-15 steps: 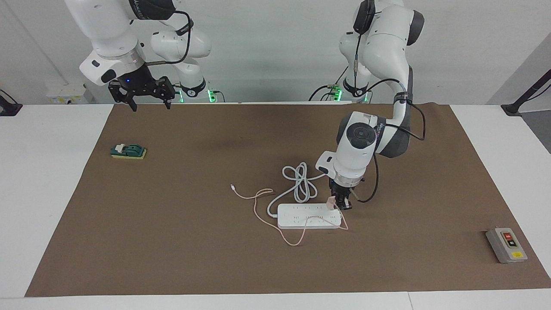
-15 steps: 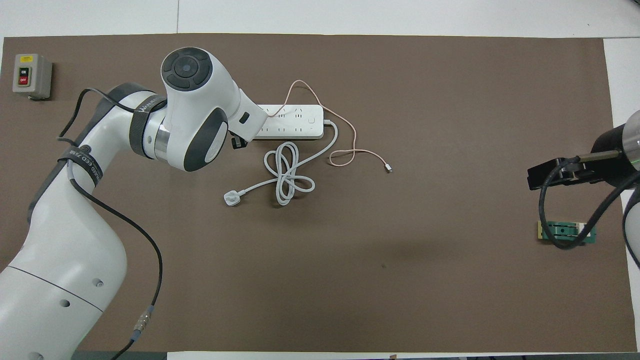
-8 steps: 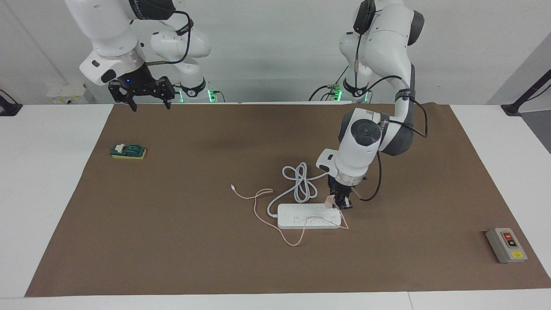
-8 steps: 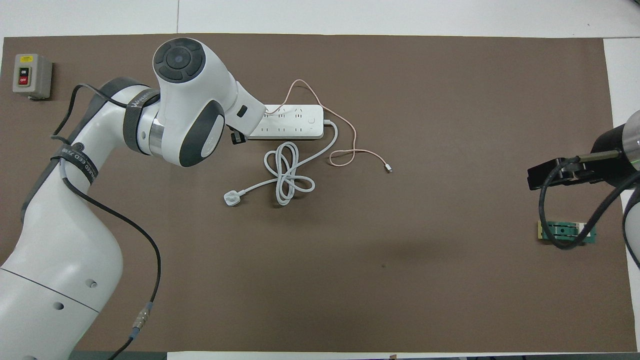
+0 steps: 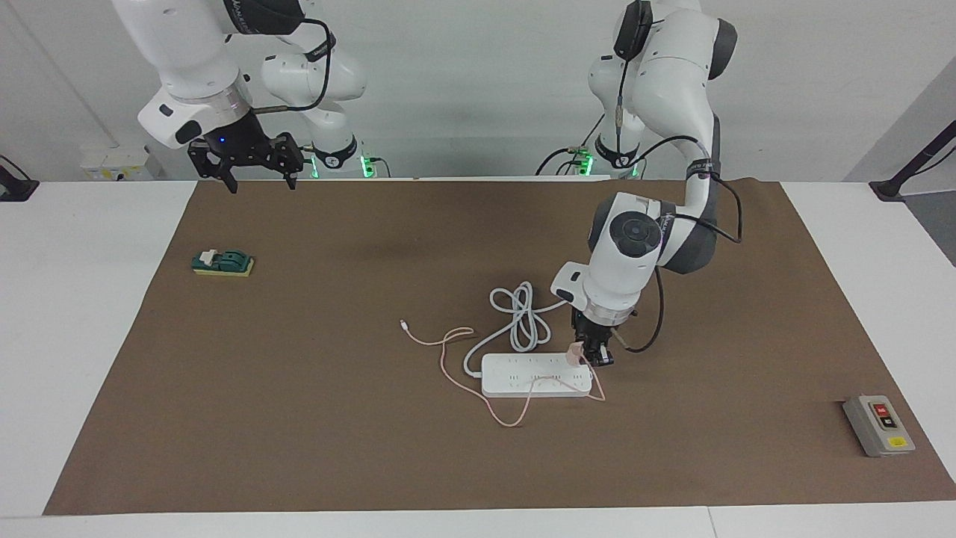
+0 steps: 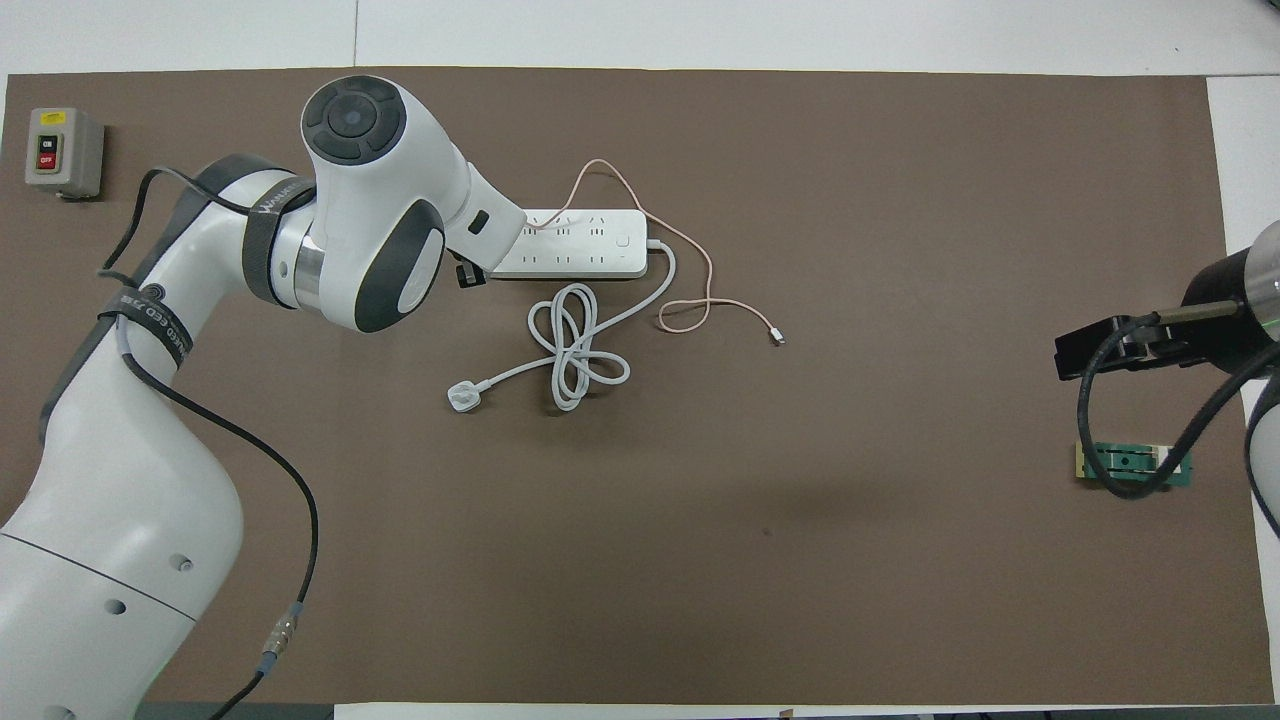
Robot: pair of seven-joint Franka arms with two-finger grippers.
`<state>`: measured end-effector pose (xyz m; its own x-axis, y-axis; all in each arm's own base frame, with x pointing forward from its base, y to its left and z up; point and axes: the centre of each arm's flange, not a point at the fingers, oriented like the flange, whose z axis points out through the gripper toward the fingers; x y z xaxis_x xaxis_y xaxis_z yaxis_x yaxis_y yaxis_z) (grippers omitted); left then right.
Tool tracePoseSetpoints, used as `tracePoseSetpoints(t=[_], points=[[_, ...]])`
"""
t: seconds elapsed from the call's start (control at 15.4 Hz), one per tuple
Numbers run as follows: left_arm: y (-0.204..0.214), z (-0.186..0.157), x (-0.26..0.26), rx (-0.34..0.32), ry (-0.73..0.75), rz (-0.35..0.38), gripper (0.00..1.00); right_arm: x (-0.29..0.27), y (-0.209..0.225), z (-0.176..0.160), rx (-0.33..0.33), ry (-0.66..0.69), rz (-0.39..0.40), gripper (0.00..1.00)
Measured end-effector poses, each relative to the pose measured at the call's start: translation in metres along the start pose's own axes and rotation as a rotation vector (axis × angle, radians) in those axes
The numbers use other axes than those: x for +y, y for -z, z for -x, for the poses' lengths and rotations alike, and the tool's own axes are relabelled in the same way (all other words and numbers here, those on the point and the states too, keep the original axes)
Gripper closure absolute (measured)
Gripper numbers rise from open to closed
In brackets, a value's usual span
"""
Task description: Plug charger into power strip
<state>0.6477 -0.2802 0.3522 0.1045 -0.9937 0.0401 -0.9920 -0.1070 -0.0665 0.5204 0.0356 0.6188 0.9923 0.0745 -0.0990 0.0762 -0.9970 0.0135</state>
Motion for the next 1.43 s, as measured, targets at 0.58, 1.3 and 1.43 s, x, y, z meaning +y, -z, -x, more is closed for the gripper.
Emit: tracePoseSetpoints(t=[0.58,1.3,1.43], points=[[-0.004,0.008,-0.004,-0.02,-0.013,-0.032,0.71,0.0,0.0,0.0,0.0,0.0,0.0,0.0],[-0.003,0.002,0.004,-0.03,-0.029,-0.003,0.71,0.0,0.0,0.0,0.0,0.0,0.0,0.0],[-0.003,0.0,0.007,-0.035,-0.033,0.008,0.71,0.0,0.0,0.0,0.0,0.0,0.0,0.0]])
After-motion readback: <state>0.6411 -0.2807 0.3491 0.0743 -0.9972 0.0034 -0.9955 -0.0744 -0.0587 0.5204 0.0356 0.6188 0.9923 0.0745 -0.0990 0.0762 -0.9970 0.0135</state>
